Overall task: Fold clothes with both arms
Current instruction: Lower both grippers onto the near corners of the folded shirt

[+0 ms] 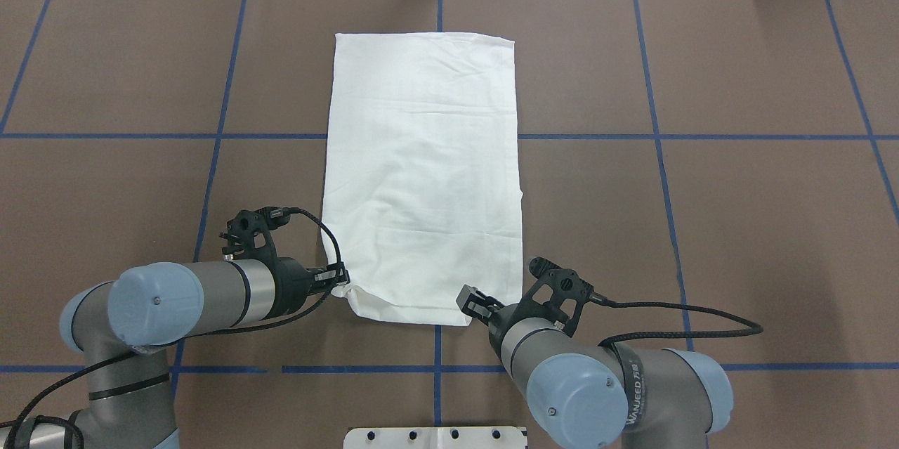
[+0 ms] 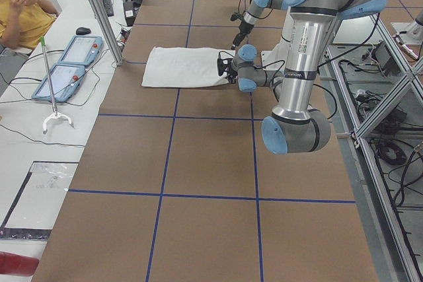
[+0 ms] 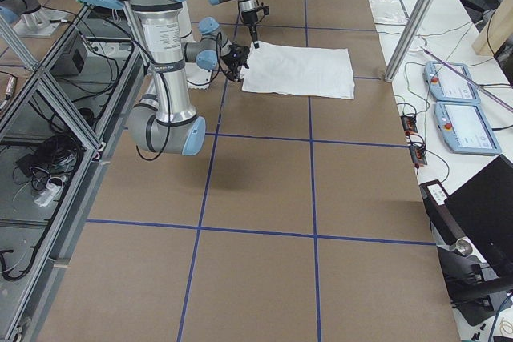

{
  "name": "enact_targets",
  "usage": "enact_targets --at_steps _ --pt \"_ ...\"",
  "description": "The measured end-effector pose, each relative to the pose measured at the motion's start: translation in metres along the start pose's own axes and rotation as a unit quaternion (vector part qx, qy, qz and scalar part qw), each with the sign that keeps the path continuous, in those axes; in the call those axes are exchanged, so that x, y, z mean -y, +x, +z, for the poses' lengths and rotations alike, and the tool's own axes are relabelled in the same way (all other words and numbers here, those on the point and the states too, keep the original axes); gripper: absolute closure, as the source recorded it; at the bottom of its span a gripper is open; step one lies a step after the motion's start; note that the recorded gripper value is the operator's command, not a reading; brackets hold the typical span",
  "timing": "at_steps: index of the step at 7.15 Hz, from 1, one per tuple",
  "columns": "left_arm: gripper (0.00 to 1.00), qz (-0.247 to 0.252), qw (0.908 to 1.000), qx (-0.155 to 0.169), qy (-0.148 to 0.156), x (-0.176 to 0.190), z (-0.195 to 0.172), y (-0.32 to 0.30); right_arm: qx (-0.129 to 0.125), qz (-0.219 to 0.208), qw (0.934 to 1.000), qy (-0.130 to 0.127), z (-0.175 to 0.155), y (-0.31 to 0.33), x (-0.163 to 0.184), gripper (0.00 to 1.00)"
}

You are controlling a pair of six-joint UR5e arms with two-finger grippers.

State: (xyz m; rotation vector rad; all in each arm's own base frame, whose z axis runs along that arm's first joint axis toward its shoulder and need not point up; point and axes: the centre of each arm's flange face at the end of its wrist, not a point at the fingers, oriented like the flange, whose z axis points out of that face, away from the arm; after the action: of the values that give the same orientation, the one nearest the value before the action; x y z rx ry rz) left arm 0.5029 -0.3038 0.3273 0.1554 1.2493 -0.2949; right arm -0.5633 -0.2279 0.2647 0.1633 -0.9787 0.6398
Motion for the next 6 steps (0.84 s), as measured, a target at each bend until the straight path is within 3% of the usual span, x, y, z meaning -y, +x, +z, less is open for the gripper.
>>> enact_targets --at_steps 3,6 --pt "1.0 0.0 1.0 -0.002 0.002 0.0 -0.002 0.001 -0.038 0.007 0.9992 0.008 0.016 0.007 -0.004 0.18" --pt "1.0 0.0 1.0 -0.003 0.002 0.0 -0.003 0.002 -0.038 0.017 0.999 0.016 0.021 -0.013 -0.003 0.17"
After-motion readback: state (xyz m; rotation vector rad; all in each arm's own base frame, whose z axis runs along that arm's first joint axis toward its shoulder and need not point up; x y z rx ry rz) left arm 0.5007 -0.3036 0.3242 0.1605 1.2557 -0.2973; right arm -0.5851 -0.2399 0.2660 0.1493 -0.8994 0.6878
